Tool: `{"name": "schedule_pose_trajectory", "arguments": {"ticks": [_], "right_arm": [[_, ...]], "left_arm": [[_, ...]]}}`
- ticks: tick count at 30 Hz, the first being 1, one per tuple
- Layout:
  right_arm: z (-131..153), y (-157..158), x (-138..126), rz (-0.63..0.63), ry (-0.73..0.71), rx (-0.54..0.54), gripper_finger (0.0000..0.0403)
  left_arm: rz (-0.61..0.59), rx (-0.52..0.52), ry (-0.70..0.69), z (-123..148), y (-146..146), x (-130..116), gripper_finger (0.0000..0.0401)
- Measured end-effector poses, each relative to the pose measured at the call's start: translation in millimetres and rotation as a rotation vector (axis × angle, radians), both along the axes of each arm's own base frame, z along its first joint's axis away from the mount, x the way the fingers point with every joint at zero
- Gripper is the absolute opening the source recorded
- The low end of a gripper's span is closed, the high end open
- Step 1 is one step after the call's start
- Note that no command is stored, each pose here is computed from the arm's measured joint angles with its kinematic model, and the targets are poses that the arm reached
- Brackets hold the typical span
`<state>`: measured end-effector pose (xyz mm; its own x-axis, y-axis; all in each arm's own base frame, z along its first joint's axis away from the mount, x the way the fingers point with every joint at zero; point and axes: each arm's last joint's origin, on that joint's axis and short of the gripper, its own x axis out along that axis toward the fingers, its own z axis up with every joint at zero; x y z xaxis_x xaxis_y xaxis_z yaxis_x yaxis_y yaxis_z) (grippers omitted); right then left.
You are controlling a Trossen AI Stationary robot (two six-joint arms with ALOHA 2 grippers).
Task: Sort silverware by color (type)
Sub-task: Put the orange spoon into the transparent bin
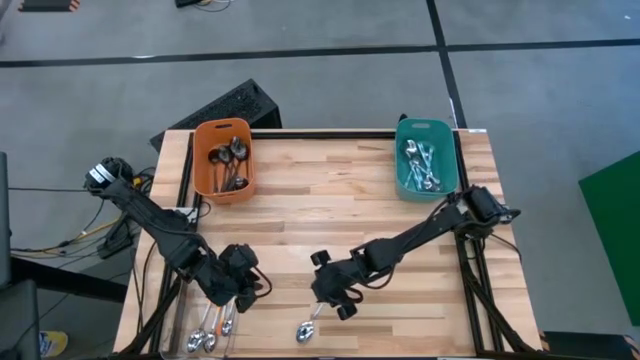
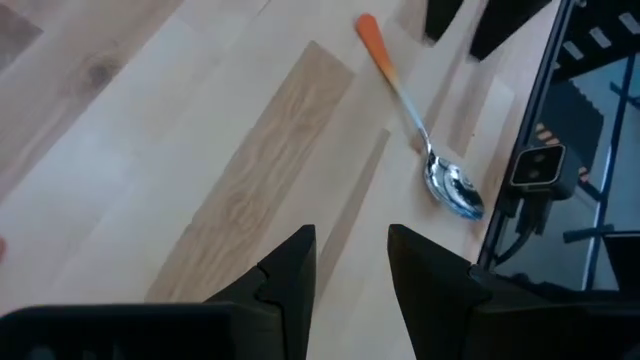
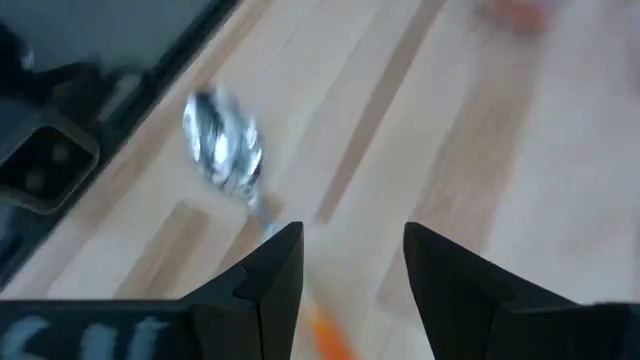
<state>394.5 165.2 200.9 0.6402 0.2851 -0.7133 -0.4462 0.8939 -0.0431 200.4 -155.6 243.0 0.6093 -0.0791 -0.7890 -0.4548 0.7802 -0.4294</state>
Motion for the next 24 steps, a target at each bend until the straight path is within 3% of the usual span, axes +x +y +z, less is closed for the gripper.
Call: {"name": "schedule_pose_trajectory", "arguments": {"ticks": [5, 11, 24], "right_arm": [[-25, 5, 4, 0.088, 0.08, 0.034, 0.0195], [-52, 21, 4, 0.185, 0.12, -0.017, 0.0186], [-74, 21, 13, 0.191, 0.13, -0.021, 0.0156]], "left_arm": [[0.015, -0.027, -0.02, 1, -1, 2, 0.0114], [0.016, -0.038, -0.035, 3, -2, 3, 0.0114], [0.04, -0.032, -0.062, 4, -2, 4, 0.0114]]}}
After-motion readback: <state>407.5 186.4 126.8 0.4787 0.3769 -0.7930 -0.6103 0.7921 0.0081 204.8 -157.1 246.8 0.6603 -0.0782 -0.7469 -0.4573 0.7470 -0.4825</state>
